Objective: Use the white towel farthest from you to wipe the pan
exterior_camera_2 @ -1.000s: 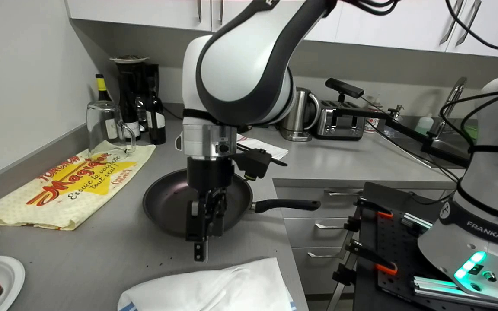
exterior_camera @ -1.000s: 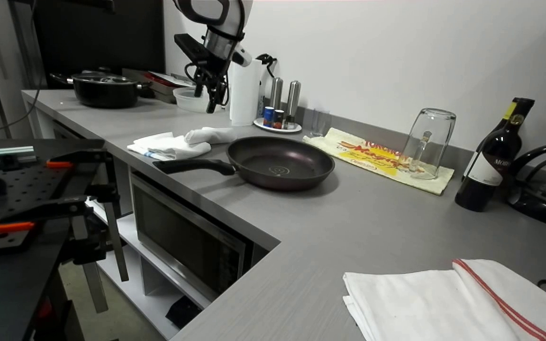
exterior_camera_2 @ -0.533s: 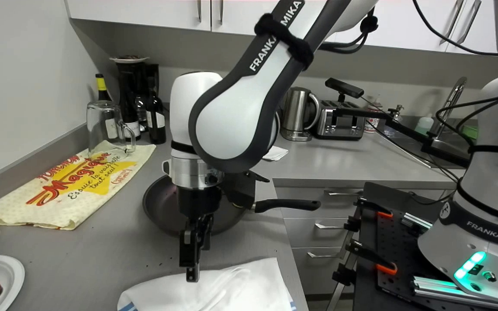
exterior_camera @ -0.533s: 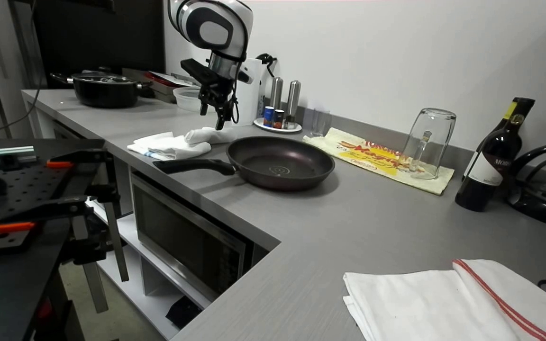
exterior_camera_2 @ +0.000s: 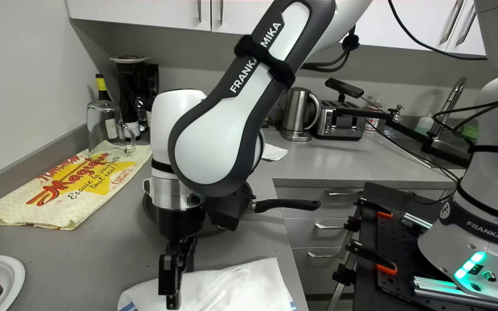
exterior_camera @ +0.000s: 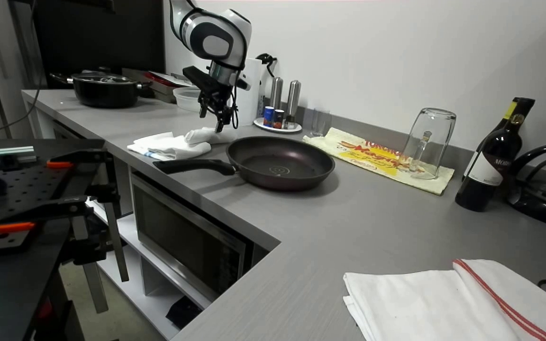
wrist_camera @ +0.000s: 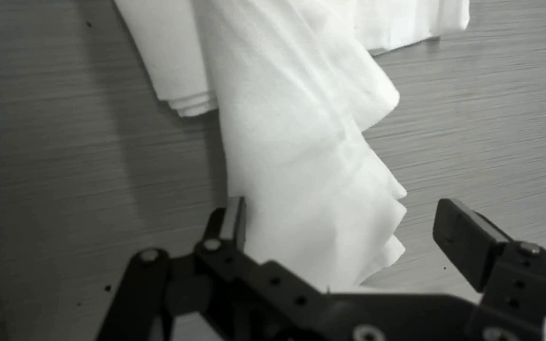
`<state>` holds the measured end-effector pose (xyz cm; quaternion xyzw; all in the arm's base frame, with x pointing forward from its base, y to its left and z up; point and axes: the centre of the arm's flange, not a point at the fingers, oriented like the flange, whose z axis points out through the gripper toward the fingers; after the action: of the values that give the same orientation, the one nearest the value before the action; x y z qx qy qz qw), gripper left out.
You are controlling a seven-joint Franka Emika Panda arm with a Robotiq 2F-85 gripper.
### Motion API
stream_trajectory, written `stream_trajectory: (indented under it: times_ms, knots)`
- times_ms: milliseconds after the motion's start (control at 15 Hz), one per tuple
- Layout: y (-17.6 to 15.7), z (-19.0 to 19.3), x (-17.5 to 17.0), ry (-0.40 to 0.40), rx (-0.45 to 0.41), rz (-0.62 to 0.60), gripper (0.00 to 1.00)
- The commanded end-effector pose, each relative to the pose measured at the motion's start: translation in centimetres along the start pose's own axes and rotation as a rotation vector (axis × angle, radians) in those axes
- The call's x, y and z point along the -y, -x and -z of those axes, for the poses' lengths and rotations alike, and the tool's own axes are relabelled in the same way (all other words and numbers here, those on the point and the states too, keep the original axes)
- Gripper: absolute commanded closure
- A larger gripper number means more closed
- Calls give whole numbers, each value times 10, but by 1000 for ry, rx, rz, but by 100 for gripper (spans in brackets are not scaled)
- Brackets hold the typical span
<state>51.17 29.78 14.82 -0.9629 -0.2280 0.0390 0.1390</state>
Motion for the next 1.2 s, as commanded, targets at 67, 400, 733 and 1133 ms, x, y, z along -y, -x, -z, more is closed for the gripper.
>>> stream_trajectory:
  times_ms: [67, 400, 733, 1133]
  knots:
    - [-10, -25, -4, 5, -9, 8, 0]
    - [-5, -45, -16, 4, 11, -10, 0]
    - [-6, -46, -21, -5, 18, -25, 40]
    - [-8, -22, -20, -19, 2, -40, 86]
